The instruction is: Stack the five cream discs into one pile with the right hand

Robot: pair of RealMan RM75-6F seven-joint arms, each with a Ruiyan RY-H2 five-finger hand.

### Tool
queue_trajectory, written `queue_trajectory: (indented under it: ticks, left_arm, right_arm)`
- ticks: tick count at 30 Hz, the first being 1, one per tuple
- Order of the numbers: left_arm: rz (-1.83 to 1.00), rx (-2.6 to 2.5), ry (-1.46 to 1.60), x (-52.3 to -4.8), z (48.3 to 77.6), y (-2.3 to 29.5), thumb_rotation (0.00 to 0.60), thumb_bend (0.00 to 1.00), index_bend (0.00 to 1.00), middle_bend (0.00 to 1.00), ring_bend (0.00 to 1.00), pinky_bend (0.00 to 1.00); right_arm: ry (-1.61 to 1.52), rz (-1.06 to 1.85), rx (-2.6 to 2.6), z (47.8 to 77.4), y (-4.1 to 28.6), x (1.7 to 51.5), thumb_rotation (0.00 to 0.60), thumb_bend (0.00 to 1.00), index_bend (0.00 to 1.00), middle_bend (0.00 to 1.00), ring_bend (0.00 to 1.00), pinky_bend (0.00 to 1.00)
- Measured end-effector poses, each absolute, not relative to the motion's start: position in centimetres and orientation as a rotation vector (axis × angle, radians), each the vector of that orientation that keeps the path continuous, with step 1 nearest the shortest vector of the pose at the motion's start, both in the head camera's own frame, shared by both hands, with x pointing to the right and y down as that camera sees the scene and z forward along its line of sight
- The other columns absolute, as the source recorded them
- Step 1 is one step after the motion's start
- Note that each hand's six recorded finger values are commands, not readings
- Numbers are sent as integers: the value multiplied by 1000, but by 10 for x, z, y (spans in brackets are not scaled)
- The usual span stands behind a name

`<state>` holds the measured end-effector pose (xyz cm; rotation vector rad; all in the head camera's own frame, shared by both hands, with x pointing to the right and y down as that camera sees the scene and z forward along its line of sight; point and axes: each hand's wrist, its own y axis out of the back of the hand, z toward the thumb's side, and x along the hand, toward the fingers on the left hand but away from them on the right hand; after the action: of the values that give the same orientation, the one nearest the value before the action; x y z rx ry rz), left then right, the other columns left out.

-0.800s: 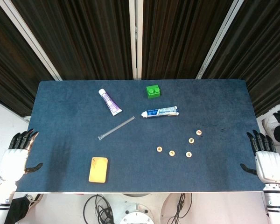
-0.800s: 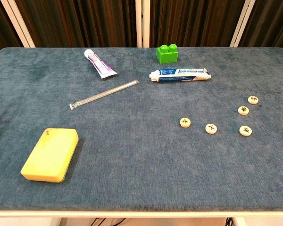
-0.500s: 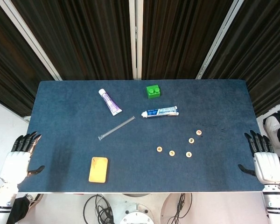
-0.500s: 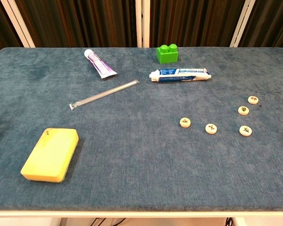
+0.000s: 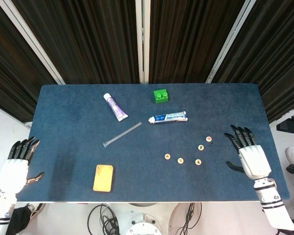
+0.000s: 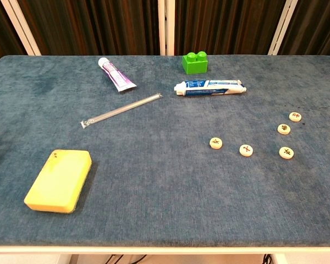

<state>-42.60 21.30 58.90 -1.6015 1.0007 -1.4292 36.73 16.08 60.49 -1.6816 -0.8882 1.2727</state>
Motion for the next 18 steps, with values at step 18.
queue_trajectory:
  ticks: [18]
  left_arm:
    - [-1443,-1584,984,-442,590,224,600,176,0,0,0,0]
  right_arm:
    - [-535,1244,-1805,699,133,227,600,124,258,19,0,0]
